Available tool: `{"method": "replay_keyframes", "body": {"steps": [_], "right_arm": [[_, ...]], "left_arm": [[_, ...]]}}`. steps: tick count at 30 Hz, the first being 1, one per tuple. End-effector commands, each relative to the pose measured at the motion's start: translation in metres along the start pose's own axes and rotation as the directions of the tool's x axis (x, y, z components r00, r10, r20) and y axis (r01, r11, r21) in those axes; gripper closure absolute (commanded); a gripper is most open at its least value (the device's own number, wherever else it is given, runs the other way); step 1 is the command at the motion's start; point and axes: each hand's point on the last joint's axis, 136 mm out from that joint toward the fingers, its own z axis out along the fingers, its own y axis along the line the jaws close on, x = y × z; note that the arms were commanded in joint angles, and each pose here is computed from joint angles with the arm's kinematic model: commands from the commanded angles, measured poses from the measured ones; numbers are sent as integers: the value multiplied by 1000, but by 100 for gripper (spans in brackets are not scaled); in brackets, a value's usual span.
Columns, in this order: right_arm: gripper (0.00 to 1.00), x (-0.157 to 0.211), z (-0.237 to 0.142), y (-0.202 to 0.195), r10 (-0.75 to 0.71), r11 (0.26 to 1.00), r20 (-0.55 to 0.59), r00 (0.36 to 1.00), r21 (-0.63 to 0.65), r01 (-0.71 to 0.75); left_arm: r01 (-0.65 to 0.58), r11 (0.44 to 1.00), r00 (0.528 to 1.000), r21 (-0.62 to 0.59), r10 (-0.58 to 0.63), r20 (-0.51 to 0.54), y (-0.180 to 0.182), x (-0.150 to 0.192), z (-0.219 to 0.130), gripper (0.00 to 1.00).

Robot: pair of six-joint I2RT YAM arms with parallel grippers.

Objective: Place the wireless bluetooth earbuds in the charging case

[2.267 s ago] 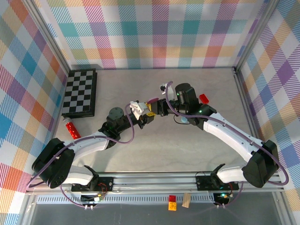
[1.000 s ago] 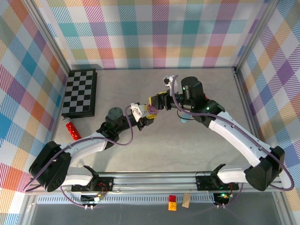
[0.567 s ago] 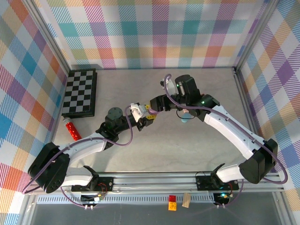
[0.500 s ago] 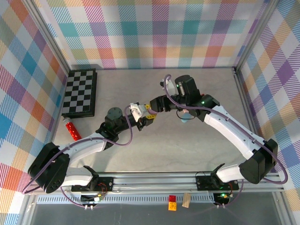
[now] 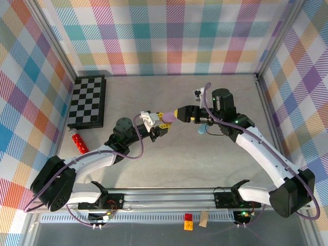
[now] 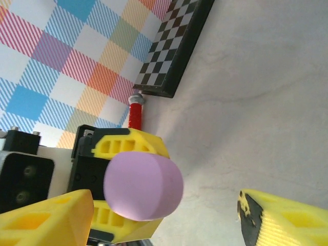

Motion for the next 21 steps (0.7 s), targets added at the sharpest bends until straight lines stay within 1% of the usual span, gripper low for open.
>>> {"method": "replay_keyframes", "body": {"steps": [1, 5, 8, 10, 13, 15, 17, 21], "right_arm": [[26, 0, 2, 34, 68, 976, -34, 997, -203, -73], [27, -1, 6, 44, 113, 947, -61, 992, -294, -126], [29, -3, 9, 49, 132, 932, -78, 988, -331, -150], [32, -4, 11, 51, 141, 923, -89, 986, -349, -164], [41, -5, 13, 50, 153, 918, -91, 984, -356, -175], [50, -5, 14, 48, 154, 920, -85, 984, -352, -174], [58, -5, 15, 46, 159, 920, -88, 983, -347, -180], [68, -4, 18, 45, 164, 920, -101, 981, -344, -189]], "left_arm": [[-20, 999, 993, 30, 17, 113, -4, -35, -4, 63], [-21, 999, 992, 49, 14, 128, -7, -40, -4, 63], [-21, 998, 992, 52, 14, 126, -7, -39, -4, 63], [-18, 999, 993, 51, 12, 122, -7, -37, -4, 63], [-22, 999, 993, 48, 16, 115, -8, -37, -6, 63], [-27, 999, 993, 45, 22, 112, -8, -37, -7, 63], [-30, 999, 995, 44, 26, 99, -8, -35, -7, 63], [-32, 999, 995, 32, 29, 91, -6, -32, -7, 63]]}}
